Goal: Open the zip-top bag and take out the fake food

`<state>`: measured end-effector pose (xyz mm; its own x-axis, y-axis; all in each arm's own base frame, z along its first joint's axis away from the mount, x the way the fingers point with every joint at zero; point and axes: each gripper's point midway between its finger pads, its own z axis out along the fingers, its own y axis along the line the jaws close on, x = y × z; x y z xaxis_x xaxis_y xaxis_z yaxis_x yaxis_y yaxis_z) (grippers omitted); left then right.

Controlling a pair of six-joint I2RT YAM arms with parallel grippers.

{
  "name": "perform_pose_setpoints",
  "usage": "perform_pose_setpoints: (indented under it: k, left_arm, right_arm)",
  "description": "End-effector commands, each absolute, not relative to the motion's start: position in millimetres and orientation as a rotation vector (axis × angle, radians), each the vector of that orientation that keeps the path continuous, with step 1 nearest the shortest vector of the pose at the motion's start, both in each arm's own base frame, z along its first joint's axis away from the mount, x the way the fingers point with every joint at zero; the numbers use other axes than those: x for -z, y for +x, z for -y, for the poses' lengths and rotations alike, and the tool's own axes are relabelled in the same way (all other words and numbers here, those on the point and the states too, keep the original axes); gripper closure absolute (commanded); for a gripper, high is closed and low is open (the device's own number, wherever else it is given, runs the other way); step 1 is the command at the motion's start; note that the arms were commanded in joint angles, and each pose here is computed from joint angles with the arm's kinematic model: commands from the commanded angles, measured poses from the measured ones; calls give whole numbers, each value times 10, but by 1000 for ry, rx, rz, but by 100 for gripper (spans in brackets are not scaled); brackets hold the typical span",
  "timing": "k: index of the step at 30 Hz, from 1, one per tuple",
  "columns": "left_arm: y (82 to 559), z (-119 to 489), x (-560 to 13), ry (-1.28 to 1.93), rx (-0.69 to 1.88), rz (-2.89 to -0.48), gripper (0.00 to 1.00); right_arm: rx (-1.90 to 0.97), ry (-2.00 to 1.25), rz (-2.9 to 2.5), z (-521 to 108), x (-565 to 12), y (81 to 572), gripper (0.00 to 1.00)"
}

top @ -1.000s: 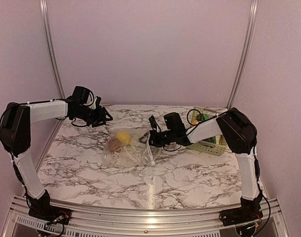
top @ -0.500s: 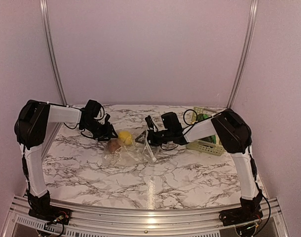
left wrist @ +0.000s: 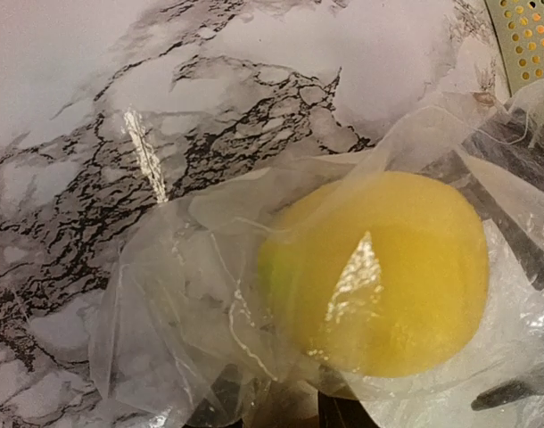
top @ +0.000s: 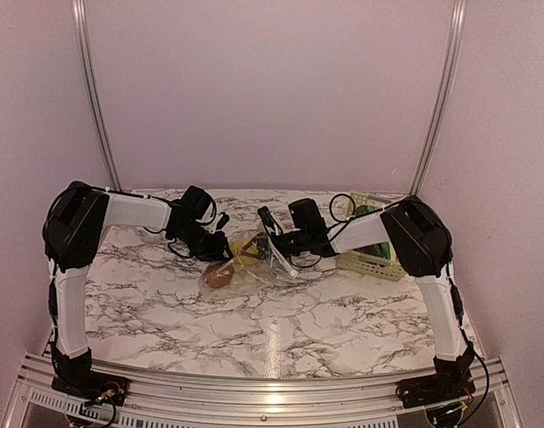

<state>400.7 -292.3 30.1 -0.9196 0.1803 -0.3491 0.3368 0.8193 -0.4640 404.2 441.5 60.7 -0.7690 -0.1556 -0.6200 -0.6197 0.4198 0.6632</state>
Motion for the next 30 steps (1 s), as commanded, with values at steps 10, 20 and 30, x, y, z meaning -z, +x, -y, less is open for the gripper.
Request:
perform_pose_setpoints:
  k: [10, 20, 30]
  left_arm:
    - [3889, 3124, -372, 521, 845, -2680, 82]
    - [3963, 2983, -407, 382, 886, -2684, 100]
    - [4076, 2501, -479, 131, 868, -2654, 100]
  right_arm:
    - [-1194, -716, -2243, -4526, -419, 4123, 21]
    - [-1149, -709, -2241, -4482, -484, 4149, 56]
    - [-1154, -665, -2213, -4167, -846, 4022, 69]
